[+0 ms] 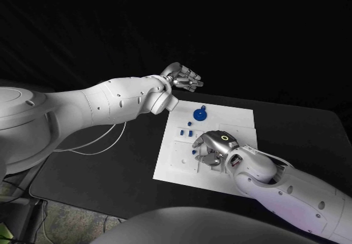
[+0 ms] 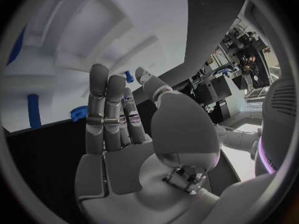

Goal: Assemble the parts on the task board

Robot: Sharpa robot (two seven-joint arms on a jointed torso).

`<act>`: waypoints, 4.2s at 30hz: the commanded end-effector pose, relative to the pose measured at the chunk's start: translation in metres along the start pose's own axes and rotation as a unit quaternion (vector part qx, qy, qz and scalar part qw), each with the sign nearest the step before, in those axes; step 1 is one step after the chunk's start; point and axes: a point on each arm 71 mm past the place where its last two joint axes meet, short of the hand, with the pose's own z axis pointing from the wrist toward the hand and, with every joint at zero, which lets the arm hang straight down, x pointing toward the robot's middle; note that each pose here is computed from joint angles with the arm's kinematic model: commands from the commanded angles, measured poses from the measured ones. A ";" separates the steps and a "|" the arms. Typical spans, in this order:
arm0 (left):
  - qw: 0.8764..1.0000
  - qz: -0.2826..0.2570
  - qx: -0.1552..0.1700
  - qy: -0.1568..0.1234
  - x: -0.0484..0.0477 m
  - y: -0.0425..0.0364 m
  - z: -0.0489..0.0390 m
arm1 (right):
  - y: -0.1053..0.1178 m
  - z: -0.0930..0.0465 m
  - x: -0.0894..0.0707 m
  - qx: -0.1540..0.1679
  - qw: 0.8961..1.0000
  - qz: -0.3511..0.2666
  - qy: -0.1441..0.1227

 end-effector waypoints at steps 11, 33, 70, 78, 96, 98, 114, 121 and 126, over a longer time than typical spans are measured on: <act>1.000 -0.006 0.005 0.003 -0.0067 0.0018 -0.0027 | -0.052 -0.023 -0.060 0.057 0.997 0.038 -0.037; 1.000 -0.008 0.008 0.003 -0.0101 0.0032 -0.0037 | -0.095 -0.027 -0.060 0.109 0.994 0.015 0.002; 1.000 -0.008 0.003 0.004 -0.0097 0.0041 -0.0032 | -0.091 -0.018 -0.044 0.117 0.993 -0.024 -0.019; 1.000 -0.008 0.002 0.004 -0.0104 0.0046 -0.0031 | -0.089 -0.022 -0.050 0.120 0.992 -0.022 -0.038; 1.000 -0.005 -0.001 -0.004 -0.0144 0.0067 0.0002 | -0.023 -0.013 -0.079 0.029 0.997 0.032 -0.068; 1.000 -0.005 0.000 -0.003 -0.0135 0.0064 0.0008 | -0.013 -0.010 -0.075 0.017 0.997 0.033 -0.063; 1.000 -0.009 0.004 0.009 -0.0019 0.0023 0.0032 | 0.044 0.006 -0.023 -0.058 0.998 0.021 -0.006; 1.000 -0.010 0.004 0.011 -0.0005 0.0020 0.0031 | 0.045 0.006 -0.008 -0.059 0.998 0.008 0.020; 1.000 -0.010 0.003 0.011 -0.0007 0.0022 0.0030 | 0.045 0.005 -0.002 -0.057 0.998 0.002 0.030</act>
